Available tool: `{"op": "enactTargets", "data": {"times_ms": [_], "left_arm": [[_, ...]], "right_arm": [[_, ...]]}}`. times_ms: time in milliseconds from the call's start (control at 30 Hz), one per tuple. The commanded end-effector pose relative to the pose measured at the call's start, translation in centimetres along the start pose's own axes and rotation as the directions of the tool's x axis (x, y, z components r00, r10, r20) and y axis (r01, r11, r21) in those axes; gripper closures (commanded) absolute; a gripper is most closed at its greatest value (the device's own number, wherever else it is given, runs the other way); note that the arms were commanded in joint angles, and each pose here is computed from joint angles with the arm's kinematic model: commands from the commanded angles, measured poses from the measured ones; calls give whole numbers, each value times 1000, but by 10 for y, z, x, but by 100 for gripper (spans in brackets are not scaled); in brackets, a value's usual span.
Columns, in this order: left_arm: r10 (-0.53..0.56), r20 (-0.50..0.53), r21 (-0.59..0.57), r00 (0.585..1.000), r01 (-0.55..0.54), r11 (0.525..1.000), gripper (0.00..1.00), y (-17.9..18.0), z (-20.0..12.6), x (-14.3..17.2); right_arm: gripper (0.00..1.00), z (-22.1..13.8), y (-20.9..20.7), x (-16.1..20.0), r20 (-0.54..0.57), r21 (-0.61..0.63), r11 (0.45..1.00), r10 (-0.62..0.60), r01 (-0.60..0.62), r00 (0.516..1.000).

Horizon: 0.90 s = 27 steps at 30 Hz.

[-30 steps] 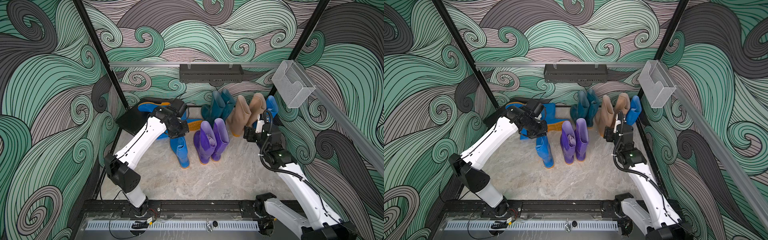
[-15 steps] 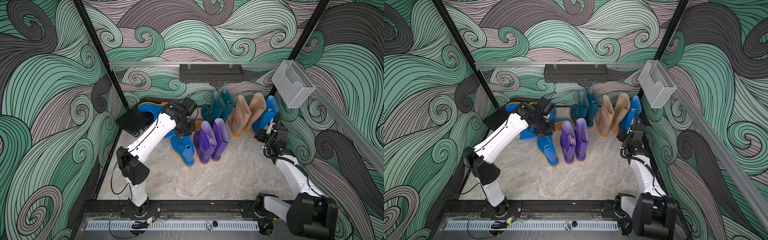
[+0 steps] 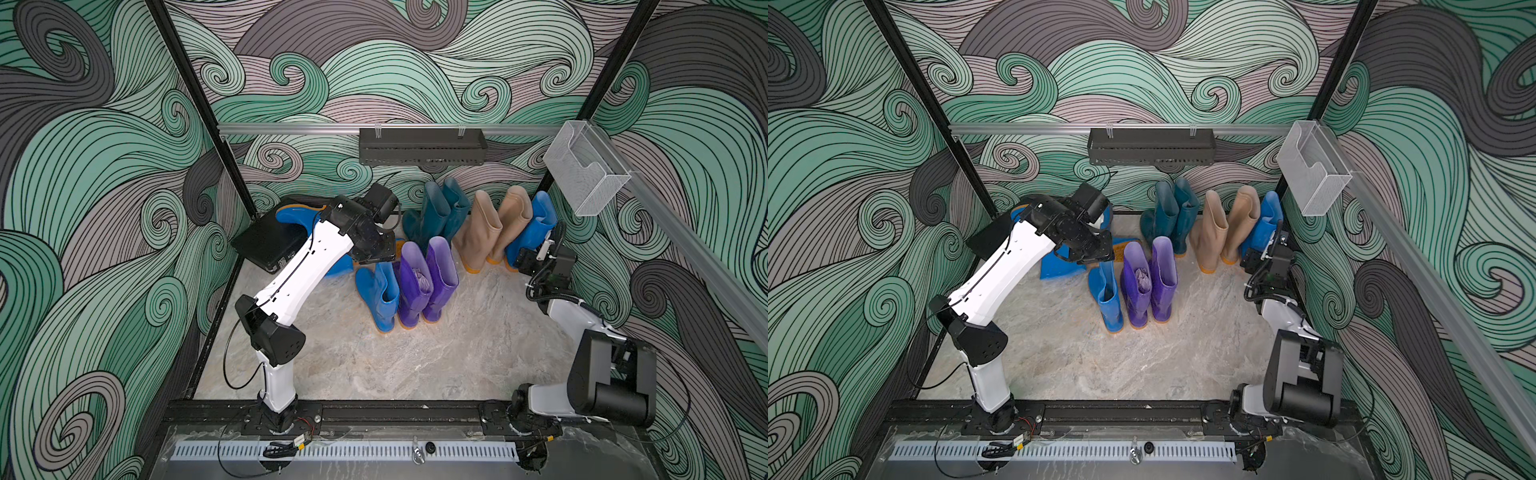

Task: Match and arrange rain boots in pairs
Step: Pick up the rain boot from the corner of the board.

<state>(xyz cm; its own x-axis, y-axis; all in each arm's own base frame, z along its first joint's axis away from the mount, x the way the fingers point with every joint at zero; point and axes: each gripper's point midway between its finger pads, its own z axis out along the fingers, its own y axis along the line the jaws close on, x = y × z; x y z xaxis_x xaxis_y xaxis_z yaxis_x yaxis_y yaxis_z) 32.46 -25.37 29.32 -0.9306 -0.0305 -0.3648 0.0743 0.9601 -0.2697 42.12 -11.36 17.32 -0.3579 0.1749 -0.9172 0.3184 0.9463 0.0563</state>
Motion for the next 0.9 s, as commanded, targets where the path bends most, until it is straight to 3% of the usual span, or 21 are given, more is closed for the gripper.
{"op": "enactTargets", "data": {"times_ms": [0,233,467,567,767,867], "left_arm": [[76,85,-64,994,-70,995,45,13,-24,-8],[183,256,-139,949,-151,979,38,31,-53,-26],[186,261,-182,947,-141,973,37,48,-49,-27],[189,236,-181,953,-148,972,37,48,-40,-25],[195,221,-192,956,-153,969,37,49,-31,-24],[201,228,-201,953,-156,967,37,53,-31,-24]], "right_arm": [[11,6,-2,-41,133,-2,1000,-16,17,991],[11,29,3,-57,183,-51,998,-32,41,983],[15,60,5,-66,186,-50,996,-58,68,981],[27,64,3,-68,197,-40,997,-52,61,979],[70,53,6,-63,207,-48,992,-105,117,973],[84,41,8,-57,164,-59,987,-136,147,977]]}}
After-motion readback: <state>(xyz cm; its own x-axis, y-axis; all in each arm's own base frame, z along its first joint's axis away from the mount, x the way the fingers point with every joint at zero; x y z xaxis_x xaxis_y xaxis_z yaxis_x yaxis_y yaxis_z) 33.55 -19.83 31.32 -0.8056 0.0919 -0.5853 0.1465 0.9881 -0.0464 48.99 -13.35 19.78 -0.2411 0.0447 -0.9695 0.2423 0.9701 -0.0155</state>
